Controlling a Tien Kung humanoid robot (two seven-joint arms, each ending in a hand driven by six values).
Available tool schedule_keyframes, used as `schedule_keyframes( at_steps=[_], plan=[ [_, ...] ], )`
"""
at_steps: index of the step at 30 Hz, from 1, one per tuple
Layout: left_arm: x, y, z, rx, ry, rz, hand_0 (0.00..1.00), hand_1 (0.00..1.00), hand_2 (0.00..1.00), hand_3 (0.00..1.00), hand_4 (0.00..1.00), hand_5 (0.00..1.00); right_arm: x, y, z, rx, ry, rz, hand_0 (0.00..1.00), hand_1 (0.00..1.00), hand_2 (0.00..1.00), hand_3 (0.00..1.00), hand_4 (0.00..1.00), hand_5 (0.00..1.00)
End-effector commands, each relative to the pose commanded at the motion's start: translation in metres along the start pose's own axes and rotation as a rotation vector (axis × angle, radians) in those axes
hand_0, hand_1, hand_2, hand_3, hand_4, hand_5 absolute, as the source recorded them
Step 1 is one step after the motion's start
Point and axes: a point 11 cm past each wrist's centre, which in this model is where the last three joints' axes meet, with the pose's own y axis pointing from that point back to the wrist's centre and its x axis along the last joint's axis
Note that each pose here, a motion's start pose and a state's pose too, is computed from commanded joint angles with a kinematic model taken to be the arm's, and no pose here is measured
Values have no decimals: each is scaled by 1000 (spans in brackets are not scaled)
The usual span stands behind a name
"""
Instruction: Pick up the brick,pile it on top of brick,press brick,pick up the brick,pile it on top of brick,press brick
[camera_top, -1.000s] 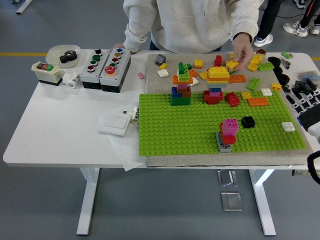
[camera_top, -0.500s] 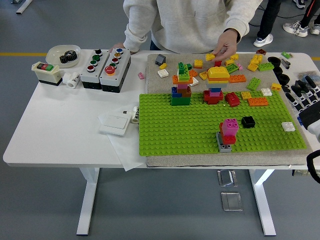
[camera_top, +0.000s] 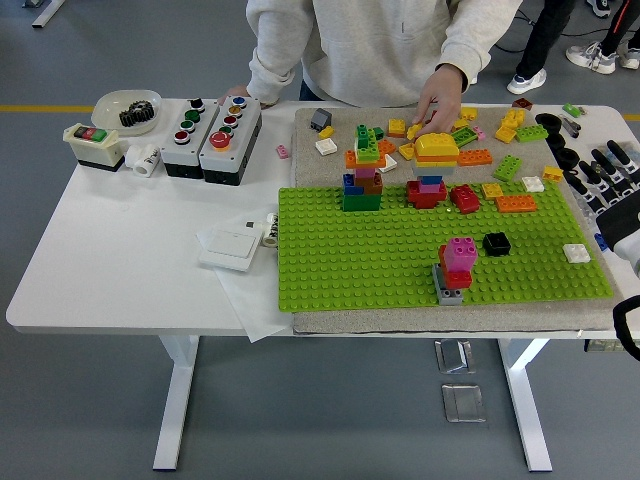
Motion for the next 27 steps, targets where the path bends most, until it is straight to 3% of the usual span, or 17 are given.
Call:
schedule_keyframes(
  at_steps=[24, 27],
  plan=[
    [-1, 0, 0, -1, 7, -1, 794, 701, 593, 533, 523, 509, -4, 0, 0, -2, 7, -10, 564, 615, 729, 641, 941, 590],
    [-2, 0, -1, -1, 10, -3, 796, 704, 593, 534, 523, 508, -3, 1, -3, 32, 105, 0, 564, 615, 729, 631, 930, 597]
  ],
)
